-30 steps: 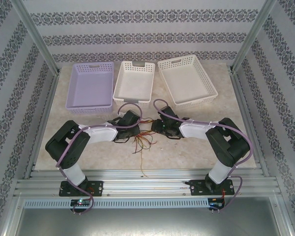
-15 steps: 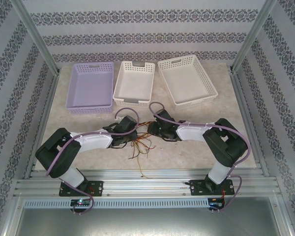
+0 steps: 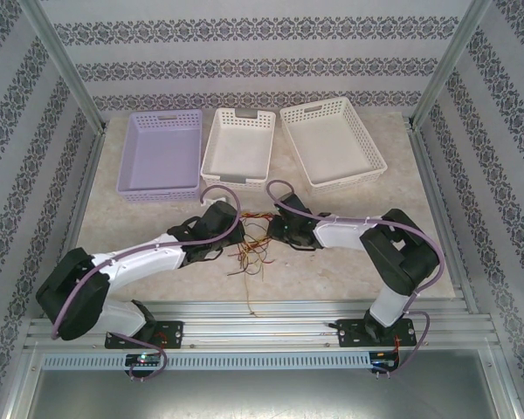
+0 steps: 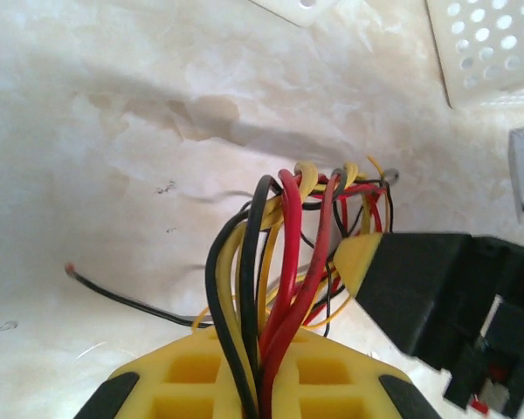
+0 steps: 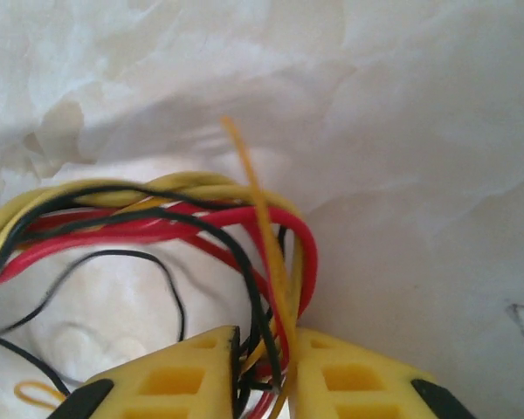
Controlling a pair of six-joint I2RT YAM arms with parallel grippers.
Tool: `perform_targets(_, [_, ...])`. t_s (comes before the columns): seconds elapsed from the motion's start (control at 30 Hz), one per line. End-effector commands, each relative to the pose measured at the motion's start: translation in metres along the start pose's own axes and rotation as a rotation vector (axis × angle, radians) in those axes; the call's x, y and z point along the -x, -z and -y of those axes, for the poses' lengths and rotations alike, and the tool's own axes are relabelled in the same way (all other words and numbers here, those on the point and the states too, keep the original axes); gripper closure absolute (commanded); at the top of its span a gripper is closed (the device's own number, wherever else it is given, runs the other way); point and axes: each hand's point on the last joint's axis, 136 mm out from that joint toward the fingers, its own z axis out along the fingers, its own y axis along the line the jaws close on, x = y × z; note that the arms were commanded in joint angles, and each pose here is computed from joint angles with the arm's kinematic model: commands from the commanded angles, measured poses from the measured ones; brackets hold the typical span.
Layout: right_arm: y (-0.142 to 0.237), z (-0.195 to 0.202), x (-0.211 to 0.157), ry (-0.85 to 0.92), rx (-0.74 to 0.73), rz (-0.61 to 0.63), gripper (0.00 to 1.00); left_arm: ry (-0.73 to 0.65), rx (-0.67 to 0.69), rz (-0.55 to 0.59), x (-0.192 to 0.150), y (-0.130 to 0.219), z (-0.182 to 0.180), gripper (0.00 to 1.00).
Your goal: Untangle the cables
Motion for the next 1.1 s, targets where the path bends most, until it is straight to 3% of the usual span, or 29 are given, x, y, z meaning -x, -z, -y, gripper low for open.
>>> perform_targets(0.0, [0.002, 0.037, 0.009, -0.005, -0.101, 0.017, 0.86, -0.097, -0.025, -0.015, 0.004, 0.019, 0.016, 1.0])
perform_targets(0.23, [0.028, 0.058, 0.034, 0.004, -0.171, 0.054, 0.89, -0.227, -0.017, -0.068, 0.004, 0.039, 0.02, 1.0])
perform_targets(0.77, [0.095, 0.079, 0.082, 0.028, -0.244, 0.17, 0.91, -0.5, -0.16, -0.18, 0.018, 0.064, 0.073, 1.0])
perform_targets(0.97, [0.114, 0.078, 0.086, 0.058, -0.215, 0.202, 0.88, -0.519, -0.142, -0.158, 0.039, 0.051, 0.077, 1.0])
perform_targets(1.07, [0.119, 0.068, 0.083, 0.1, -0.16, 0.198, 0.8, -0.517, -0.16, -0.143, 0.047, 0.043, 0.083, 1.0])
